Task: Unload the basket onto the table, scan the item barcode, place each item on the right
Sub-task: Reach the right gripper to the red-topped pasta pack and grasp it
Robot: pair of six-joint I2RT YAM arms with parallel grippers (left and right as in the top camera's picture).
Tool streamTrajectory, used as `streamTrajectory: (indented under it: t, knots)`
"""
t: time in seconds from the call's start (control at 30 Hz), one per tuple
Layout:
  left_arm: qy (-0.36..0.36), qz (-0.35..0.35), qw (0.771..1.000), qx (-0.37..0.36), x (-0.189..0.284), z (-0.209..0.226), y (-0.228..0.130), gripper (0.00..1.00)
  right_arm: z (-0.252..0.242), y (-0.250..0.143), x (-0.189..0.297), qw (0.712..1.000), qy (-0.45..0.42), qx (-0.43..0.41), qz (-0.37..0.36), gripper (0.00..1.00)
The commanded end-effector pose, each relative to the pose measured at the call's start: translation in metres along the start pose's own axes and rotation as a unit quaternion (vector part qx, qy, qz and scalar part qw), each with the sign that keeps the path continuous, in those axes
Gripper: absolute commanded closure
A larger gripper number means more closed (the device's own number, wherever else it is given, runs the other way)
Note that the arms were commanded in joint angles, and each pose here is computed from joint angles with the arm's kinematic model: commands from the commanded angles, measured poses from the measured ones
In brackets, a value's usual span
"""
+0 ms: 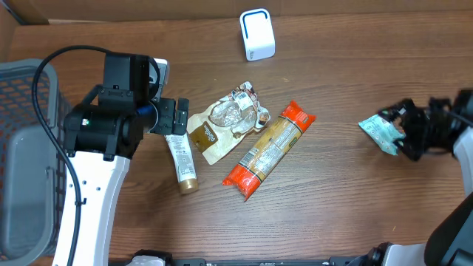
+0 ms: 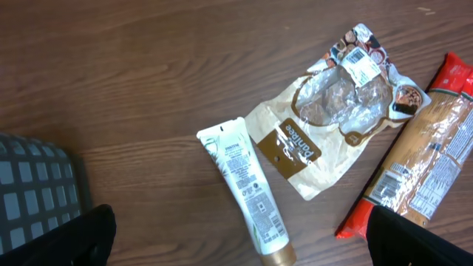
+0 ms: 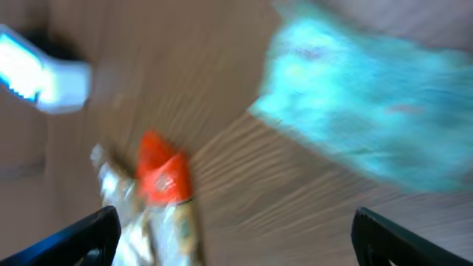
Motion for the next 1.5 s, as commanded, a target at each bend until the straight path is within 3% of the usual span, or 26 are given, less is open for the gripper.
streamTrajectory:
  t: [0.0,0.17,0.33,0.5,0.67,0.87,1.17,1.3,1.47]
  knots:
    - [0.003,-0.002,1.0,-0.009,0.0,0.001,0.002,0.01,0.069,-0.025,-0.001,0.989,0.054,0.128,0.045,0.0]
    - [0.003,-0.002,1.0,-0.009,0.0,0.001,0.002,0.0,0.111,-0.073,-0.033,0.968,0.053,0.229,0.084,0.0]
    - [0.003,-0.002,1.0,-0.009,0.0,0.001,0.002,0.0,0.158,-0.102,-0.08,0.902,-0.006,0.433,-0.005,0.0]
    - [0.003,-0.002,1.0,-0.009,0.0,0.001,0.002,0.0,0.182,-0.117,-0.125,0.858,0.008,0.512,-0.031,0.04]
    - [0.003,-0.002,1.0,-0.009,0.0,0.001,0.002,0.0,0.175,-0.115,-0.174,0.86,0.02,0.511,-0.003,0.07]
    - [0.003,-0.002,1.0,-0.009,0.0,0.001,0.002,0.0,0.162,-0.119,-0.181,0.867,0.004,0.497,0.03,0.08]
    - [0.003,-0.002,1.0,-0.009,0.0,0.001,0.002,0.0,0.084,-0.136,-0.16,0.877,-0.141,0.434,0.152,0.08]
    - [0.003,-0.002,1.0,-0.009,0.0,0.001,0.002,0.0,0.041,-0.135,-0.133,0.866,-0.238,0.391,0.202,0.09]
    - [0.003,-0.002,1.0,-0.009,0.0,0.001,0.002,0.0,0.025,-0.142,-0.113,0.848,-0.263,0.381,0.256,0.07]
Point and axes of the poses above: each gripper's point midway between its finger pads, its own x axis back along the fingers, its own z axis along the line the jaws close on, y = z × x, the point moved 3 cm from there along x, back along the fingers, and after that the axes turned 2 degrees about -x, right-handed, at the moved point
